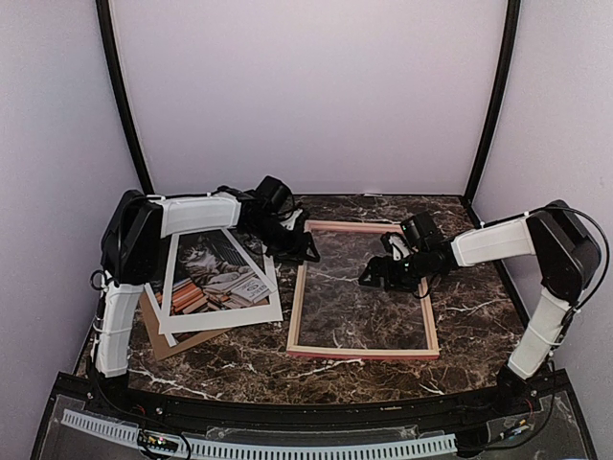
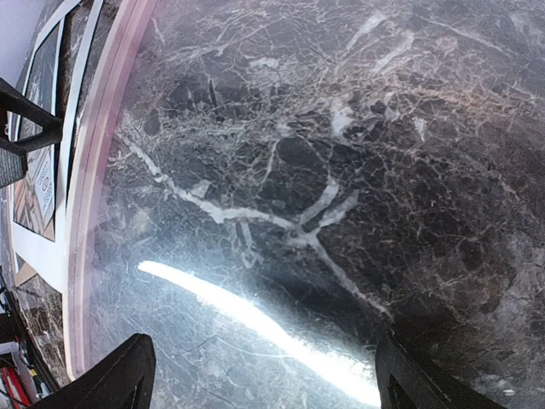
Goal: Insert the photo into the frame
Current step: Place the glass panel in the frame body, then adjust the glass panel in the frame body.
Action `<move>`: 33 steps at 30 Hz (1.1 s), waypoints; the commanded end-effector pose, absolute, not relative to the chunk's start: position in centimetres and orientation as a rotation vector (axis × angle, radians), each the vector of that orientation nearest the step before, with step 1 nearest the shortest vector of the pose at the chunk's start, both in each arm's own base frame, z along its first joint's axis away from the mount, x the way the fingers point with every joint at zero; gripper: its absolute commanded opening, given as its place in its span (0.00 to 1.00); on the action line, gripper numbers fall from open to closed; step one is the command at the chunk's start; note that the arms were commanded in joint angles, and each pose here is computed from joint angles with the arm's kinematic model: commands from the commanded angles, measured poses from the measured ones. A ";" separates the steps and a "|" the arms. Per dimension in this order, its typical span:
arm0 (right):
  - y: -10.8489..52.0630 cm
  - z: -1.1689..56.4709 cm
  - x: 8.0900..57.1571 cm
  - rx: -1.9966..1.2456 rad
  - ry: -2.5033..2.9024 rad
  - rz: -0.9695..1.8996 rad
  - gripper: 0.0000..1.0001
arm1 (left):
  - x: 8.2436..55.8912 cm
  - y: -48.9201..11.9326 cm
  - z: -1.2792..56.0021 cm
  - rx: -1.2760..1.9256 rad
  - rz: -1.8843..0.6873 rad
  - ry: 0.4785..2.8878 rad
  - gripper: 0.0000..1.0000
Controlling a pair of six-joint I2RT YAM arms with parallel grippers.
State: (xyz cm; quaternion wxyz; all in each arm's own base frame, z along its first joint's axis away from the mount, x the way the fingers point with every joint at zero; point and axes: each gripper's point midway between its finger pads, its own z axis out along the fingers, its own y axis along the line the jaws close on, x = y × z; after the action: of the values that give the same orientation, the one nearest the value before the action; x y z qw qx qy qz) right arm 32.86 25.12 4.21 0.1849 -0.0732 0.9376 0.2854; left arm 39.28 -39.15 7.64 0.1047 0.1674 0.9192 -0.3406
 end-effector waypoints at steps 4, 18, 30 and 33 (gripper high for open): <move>25.1 4.5 32.7 -0.213 2.646 0.785 0.92 | 40.2 -37.4 11.6 0.534 -0.863 2.631 0.59; 22.6 10.8 34.4 -0.198 2.514 0.614 0.98 | 41.3 -35.5 9.8 0.492 -0.680 2.638 0.60; 13.8 10.2 35.4 -0.016 2.549 0.246 0.98 | 42.6 -34.6 8.9 0.466 -0.575 2.608 0.58; 12.6 9.3 35.4 0.001 2.581 0.191 0.96 | 42.6 -34.8 8.8 0.464 -0.594 2.605 0.58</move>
State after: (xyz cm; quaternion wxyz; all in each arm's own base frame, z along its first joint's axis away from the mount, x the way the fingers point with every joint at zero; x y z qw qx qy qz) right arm 35.60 15.07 10.29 0.2839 -0.0063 0.9507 0.1248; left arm 42.11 -35.06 6.47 0.1846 0.1644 0.9463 -0.2082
